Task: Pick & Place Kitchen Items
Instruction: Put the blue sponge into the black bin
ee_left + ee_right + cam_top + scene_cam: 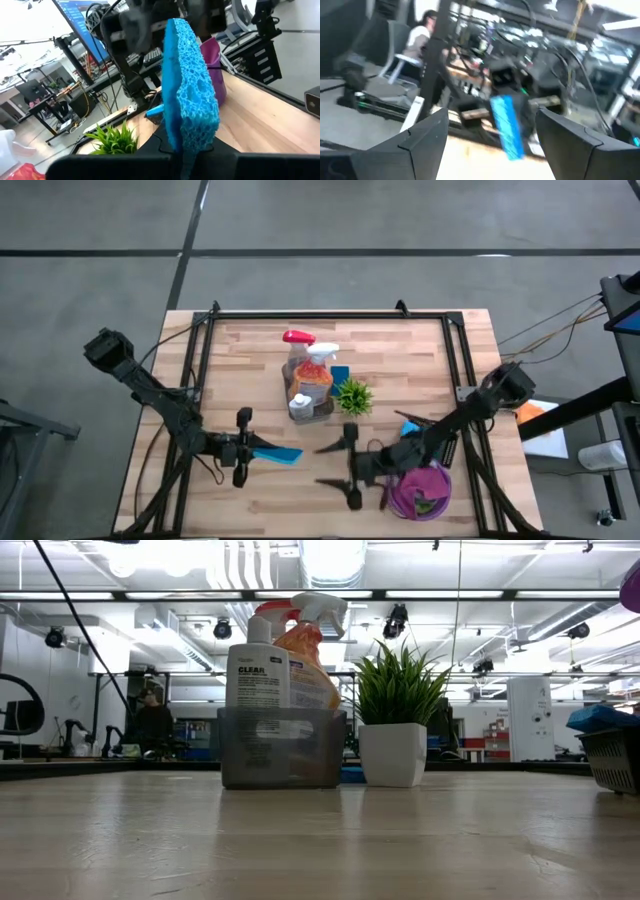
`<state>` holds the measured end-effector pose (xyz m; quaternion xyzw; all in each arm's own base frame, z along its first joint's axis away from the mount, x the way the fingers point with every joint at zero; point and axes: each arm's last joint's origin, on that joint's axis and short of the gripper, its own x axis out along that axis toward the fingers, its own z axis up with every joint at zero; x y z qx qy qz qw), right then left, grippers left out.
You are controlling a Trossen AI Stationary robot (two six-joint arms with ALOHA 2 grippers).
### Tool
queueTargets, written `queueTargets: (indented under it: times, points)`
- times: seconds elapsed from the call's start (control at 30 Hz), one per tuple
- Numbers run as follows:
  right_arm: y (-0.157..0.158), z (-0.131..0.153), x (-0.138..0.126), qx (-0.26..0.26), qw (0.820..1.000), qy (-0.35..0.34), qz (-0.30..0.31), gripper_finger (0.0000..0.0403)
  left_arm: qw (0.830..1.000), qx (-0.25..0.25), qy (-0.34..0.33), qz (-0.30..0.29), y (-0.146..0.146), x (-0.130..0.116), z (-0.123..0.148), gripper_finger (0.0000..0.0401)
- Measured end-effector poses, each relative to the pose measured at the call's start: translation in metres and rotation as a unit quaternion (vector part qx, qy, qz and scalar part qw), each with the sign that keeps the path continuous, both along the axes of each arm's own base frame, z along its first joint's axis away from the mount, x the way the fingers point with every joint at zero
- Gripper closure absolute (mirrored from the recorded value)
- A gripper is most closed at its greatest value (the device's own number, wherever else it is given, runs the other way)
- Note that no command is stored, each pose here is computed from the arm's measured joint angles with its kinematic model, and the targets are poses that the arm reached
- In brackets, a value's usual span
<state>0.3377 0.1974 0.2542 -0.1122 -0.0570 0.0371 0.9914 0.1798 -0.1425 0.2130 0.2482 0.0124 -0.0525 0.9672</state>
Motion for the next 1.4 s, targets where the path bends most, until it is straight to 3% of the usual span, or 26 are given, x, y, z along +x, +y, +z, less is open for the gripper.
queueTargets:
  times: [0.1, 0.33, 0.93, 1.07, 1.27, 1.4]
  points:
    - [-0.012, -0.004, 0.003, 0.019, 0.999, 0.026, -0.017, 0.0112, 1.000, -0.016, 0.001, -0.002, 0.005, 0.004, 0.000, 0.0399]
    - [-0.022, -0.013, 0.022, 0.010, 0.996, 0.067, -0.051, 0.0112, 1.000, -0.026, 0.006, -0.001, 0.012, 0.009, -0.001, 0.0399]
    - [-0.018, -0.002, 0.070, -0.036, 0.980, 0.161, -0.111, 0.0120, 0.999, -0.023, 0.022, 0.004, 0.013, 0.010, -0.005, 0.0399]
    - [-0.012, -0.002, 0.078, -0.066, 0.977, 0.157, -0.132, 0.0185, 0.999, -0.018, 0.029, 0.004, 0.013, 0.010, -0.007, 0.0399]
    - [-0.001, 0.001, 0.076, -0.089, 0.975, 0.162, -0.122, 0.0363, 0.999, -0.011, 0.038, 0.003, 0.014, 0.010, -0.009, 0.0399]
    - [0.006, 0.003, 0.072, -0.090, 0.976, 0.160, -0.115, 0.0376, 0.999, -0.012, 0.044, -0.030, 0.012, 0.010, -0.010, 0.0388]
